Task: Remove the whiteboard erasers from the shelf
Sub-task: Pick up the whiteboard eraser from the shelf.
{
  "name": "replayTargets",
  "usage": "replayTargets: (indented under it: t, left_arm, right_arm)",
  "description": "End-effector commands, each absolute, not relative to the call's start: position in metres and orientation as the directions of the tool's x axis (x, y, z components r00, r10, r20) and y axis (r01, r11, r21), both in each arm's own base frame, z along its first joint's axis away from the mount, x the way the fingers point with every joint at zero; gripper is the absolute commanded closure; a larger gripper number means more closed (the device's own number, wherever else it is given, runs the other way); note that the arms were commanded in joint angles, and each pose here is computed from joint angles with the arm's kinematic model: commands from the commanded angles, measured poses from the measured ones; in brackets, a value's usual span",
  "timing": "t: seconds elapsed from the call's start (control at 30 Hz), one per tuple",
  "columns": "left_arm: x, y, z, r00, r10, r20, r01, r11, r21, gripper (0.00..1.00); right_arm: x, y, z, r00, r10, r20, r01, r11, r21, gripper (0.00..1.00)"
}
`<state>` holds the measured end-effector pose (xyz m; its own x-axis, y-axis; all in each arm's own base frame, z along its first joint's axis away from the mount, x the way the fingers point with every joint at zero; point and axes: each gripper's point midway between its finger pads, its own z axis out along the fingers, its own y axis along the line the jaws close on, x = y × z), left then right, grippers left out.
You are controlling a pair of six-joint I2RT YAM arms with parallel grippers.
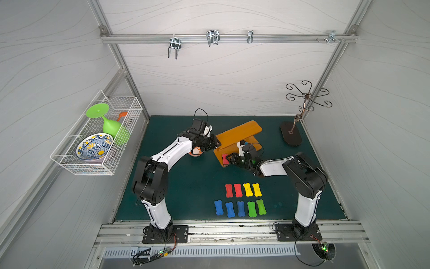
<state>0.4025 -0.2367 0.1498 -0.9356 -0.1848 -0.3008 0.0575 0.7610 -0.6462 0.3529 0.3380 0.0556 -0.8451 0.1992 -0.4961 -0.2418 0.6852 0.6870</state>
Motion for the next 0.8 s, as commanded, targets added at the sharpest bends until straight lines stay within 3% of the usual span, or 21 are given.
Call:
replayTargets:
  t: [0.0, 0.13, 0.33, 0.77]
  left_arm:
    - [0.406, -0.24, 0.158, -0.928, -0.167, -0.334, 0.097, 0.756, -0.647, 0.66]
    - [0.405, -0.239, 0.158, -0.927, -0.165, -0.336, 0.099, 0.757, -0.646, 0.66]
    - [0.405, -0.238, 0.162, -0.923, -0.165, -0.348, 0.105, 0.76, -0.641, 0.66]
    - [0.388, -0.219, 0.214, -0.873, -0.2, -0.444, 0.132, 0.781, -0.61, 0.56]
  right_arm:
    - [0.354, 0.349, 0.055, -0.839, 0.146, -0.525, -0.289, 0.696, 0.657, 0.58]
    - [0.348, 0.34, 0.039, -0.844, 0.118, -0.523, -0.284, 0.728, 0.624, 0.7]
    - [0.34, 0.34, 0.042, -0.836, 0.076, -0.544, -0.314, 0.747, 0.587, 1.0]
    - [0.307, 0.345, 0.109, -0.779, 0.102, -0.619, -0.343, 0.757, 0.556, 1.0]
